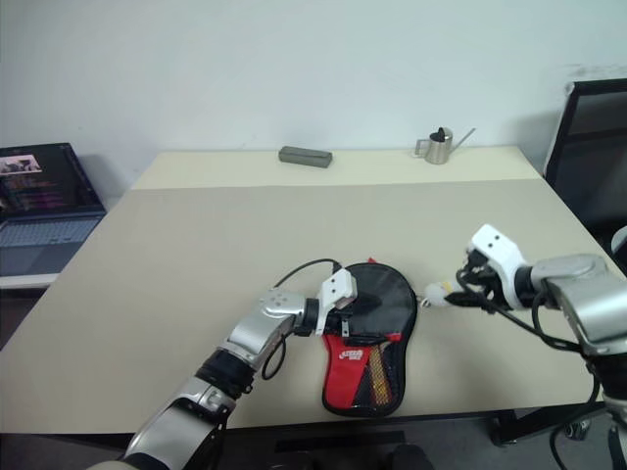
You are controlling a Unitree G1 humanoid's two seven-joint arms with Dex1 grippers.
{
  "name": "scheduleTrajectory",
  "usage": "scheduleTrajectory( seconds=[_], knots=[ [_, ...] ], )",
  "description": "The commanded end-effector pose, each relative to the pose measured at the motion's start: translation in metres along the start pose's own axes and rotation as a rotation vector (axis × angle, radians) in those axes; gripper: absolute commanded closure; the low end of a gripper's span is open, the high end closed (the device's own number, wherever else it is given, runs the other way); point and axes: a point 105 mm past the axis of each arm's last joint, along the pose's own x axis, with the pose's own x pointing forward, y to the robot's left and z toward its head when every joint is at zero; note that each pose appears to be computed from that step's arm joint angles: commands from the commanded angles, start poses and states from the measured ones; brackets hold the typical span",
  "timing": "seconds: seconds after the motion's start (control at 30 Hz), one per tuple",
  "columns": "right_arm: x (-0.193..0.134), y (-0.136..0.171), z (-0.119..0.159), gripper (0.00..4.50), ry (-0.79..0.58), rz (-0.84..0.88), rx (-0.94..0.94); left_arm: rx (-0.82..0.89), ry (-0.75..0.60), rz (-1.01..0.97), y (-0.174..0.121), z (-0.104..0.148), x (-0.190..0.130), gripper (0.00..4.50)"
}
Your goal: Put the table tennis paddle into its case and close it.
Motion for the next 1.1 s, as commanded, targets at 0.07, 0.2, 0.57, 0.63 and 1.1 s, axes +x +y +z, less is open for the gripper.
scheduleTrajectory(
  seconds=[0.07, 0.2, 0.57, 0.63, 1.1],
  knots=[
    [0.005, -0.017, 0.012, 1.60, -0.054, -0.070, -0.017, -0.161, 0.199, -0.018, -0.017, -0.066, 0.000, 0.00],
    [0.020, -0.019, 0.012, 1.60, -0.047, -0.065, 0.019, -0.159, 0.199, -0.018, -0.016, -0.065, 0.000, 0.00],
    [0.050, -0.025, -0.019, 1.60, 0.043, -0.052, 0.057, -0.160, 0.202, -0.013, -0.016, -0.066, -0.001, 0.00],
    [0.051, -0.022, -0.025, 1.60, 0.058, -0.027, 0.072, -0.160, 0.202, -0.011, -0.016, -0.066, -0.001, 0.00],
    [0.054, -0.005, -0.044, 0.02, 0.117, 0.067, 0.092, -0.160, 0.205, -0.001, -0.014, -0.067, -0.003, 0.00]
  ],
)
